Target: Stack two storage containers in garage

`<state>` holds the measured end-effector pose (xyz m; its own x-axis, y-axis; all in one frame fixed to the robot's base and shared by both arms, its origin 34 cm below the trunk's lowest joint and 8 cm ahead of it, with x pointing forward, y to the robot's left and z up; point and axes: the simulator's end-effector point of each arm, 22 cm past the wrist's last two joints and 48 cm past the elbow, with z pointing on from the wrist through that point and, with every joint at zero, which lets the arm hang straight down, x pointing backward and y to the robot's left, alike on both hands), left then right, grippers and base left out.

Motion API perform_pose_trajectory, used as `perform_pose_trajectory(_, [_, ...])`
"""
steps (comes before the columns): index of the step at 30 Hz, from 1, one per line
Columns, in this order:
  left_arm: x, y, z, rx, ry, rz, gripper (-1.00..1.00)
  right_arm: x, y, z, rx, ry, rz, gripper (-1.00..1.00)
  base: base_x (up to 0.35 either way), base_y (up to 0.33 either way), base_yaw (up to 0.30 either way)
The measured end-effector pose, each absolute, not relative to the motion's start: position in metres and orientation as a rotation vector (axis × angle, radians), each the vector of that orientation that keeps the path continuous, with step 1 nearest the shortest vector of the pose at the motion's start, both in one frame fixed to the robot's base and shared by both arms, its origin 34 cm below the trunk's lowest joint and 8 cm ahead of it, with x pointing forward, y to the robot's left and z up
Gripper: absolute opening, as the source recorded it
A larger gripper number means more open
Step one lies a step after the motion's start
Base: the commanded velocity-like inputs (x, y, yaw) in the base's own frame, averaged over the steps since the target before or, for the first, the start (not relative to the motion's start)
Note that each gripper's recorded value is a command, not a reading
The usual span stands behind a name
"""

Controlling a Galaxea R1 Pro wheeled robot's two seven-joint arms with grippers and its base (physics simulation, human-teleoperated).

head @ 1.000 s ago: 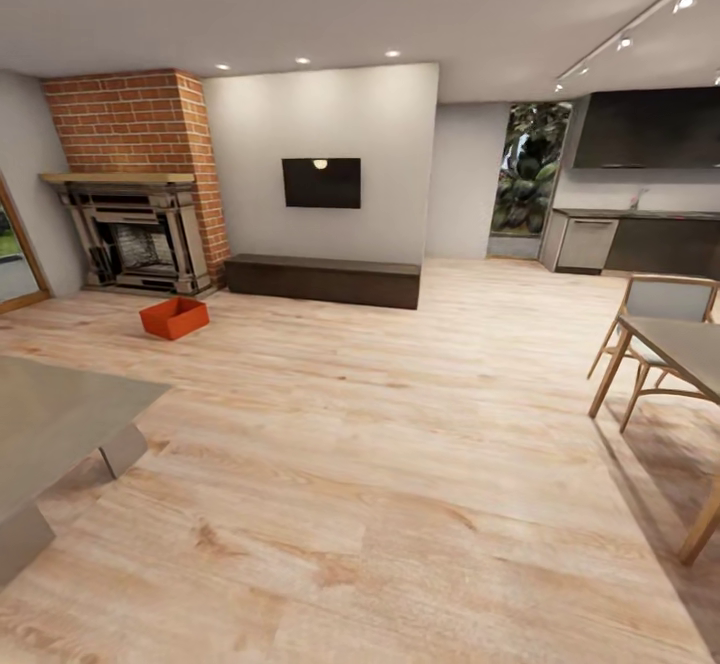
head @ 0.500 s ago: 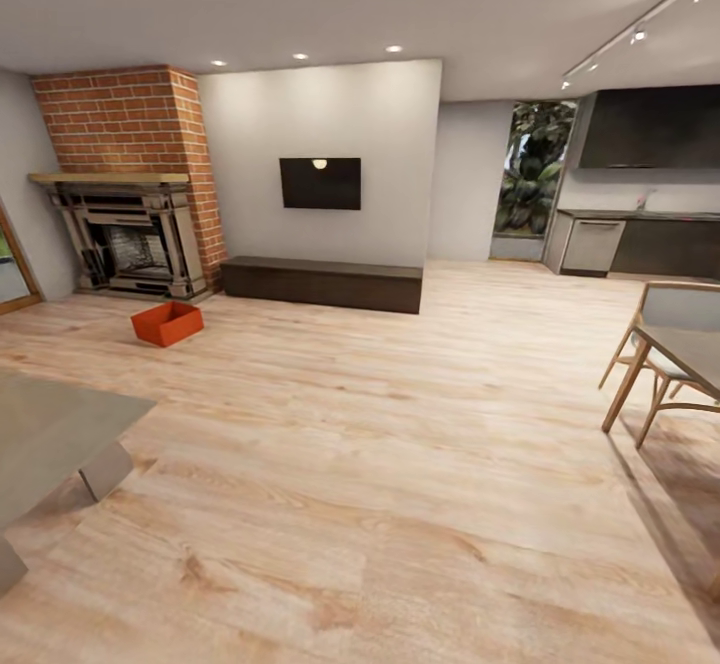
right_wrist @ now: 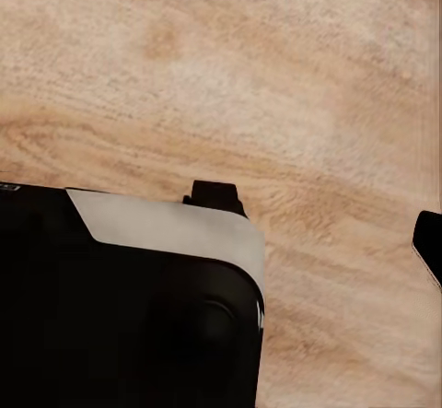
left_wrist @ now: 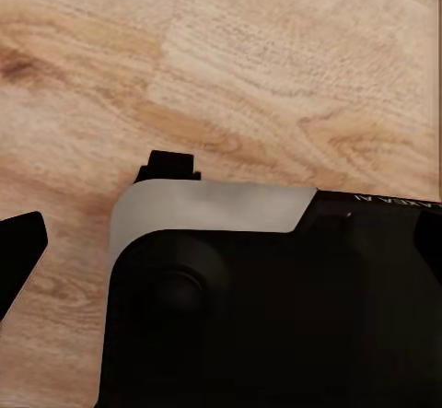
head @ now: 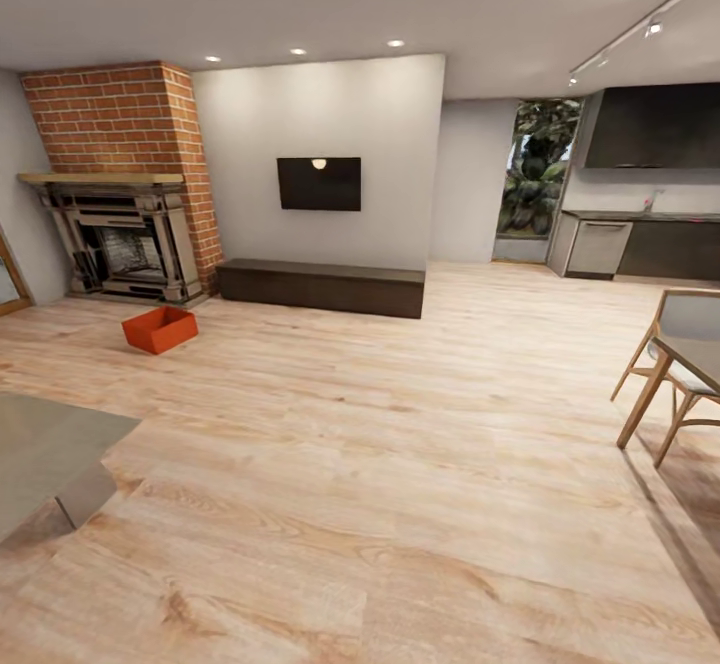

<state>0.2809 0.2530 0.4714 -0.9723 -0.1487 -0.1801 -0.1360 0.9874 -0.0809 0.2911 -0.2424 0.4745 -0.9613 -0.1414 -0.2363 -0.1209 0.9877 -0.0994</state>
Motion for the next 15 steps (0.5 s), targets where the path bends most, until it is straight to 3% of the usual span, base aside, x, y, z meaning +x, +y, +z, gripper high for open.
perform_pose_trajectory(15, [0.2806, 0.2529, 0.4714, -0.213, 2.946, -0.101, 1.0, 0.291, -0.242, 0.4745, -0.193, 2.889, -0.122, 1.0, 0.319, 0.0, 0.0])
